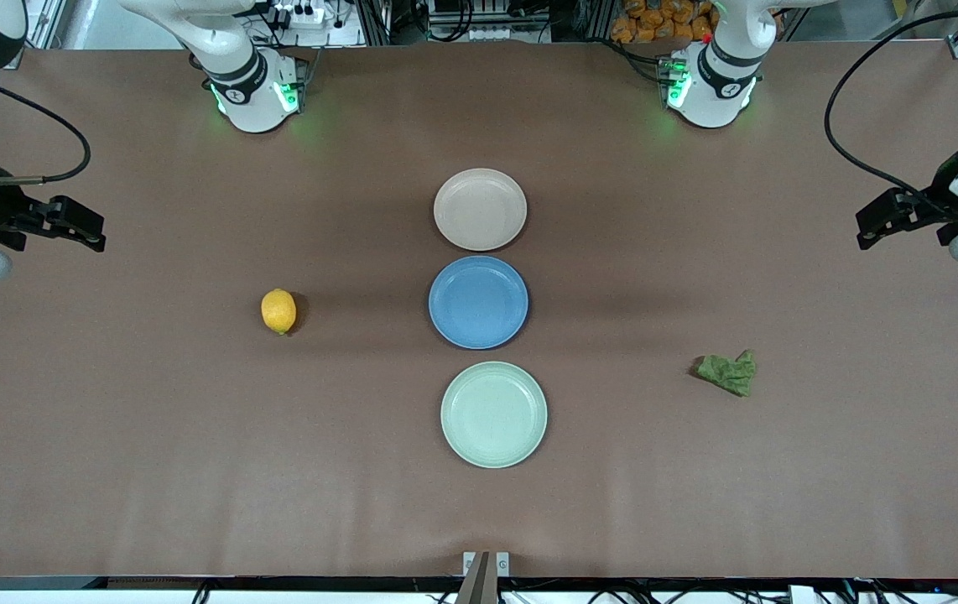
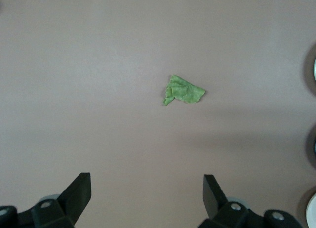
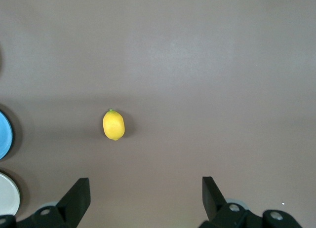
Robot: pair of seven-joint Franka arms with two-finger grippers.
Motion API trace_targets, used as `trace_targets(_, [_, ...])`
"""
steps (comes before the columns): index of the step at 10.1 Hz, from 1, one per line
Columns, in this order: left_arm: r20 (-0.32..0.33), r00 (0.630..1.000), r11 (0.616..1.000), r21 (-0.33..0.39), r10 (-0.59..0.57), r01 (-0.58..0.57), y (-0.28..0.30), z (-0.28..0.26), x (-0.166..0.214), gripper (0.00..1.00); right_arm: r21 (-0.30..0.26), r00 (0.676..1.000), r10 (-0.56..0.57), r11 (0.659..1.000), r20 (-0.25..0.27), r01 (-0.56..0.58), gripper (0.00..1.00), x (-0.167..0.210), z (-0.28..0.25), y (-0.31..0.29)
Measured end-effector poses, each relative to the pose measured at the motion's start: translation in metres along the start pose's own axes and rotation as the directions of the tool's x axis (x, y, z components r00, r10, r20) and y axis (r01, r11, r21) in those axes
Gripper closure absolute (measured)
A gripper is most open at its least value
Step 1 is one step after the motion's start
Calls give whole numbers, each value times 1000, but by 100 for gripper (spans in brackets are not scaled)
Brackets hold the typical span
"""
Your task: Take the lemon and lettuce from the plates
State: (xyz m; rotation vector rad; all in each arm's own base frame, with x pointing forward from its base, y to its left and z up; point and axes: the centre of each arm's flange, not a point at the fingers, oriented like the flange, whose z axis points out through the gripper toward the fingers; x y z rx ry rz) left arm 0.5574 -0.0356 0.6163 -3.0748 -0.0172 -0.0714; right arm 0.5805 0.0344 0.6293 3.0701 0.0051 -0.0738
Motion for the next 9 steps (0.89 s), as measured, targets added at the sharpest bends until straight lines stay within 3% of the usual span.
trace_targets(5, [-16,1000,998,-62,-5,4,6,-7,-4,0,-1,1000,0,1000,-11,0,0,-8,-10,0])
trace_targets(9, [-33,999,998,-65,-6,4,5,-13,-3,0,-2,1000,2,1000,5,-2,0,-10,-9,1])
